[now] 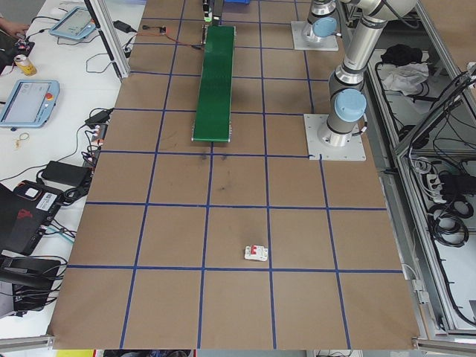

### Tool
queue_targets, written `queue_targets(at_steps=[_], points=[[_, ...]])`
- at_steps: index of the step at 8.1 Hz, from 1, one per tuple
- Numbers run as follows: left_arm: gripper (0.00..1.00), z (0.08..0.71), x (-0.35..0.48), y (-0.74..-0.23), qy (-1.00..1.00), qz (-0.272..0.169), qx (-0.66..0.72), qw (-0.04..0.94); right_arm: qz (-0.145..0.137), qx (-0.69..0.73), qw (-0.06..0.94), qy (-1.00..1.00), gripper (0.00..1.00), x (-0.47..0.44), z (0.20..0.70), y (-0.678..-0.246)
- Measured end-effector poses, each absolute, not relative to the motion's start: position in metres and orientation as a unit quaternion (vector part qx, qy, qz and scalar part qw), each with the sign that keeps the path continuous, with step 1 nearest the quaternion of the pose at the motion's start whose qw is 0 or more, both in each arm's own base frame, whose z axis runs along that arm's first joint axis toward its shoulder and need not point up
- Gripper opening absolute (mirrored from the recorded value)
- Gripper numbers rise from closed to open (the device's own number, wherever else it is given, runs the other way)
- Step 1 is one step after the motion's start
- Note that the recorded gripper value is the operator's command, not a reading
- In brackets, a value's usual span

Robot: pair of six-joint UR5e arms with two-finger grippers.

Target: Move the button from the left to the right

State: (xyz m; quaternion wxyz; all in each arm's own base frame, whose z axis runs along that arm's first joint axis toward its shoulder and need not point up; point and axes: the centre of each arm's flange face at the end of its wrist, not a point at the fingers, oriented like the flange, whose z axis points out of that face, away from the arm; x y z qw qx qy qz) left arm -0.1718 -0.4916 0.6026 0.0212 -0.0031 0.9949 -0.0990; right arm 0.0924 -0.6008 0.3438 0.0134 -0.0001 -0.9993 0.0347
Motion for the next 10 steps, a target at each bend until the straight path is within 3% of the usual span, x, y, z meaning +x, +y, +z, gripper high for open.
queue_targets(at_steps=[3,7,10], points=[[1.00,0.601,-0.171,-0.491,0.995,-0.096,-0.002,0.022,0.042,0.080,0.034,-0.995,0.18,-0.061,0.364,-0.606],[1.00,0.600,-0.171,-0.491,0.995,-0.095,-0.003,0.021,0.045,0.207,0.068,-0.975,0.17,-0.232,0.385,-0.574],[1.00,0.595,-0.172,-0.497,0.996,-0.092,-0.008,0.021,0.043,0.257,0.089,-0.961,0.17,-0.321,0.368,-0.551]])
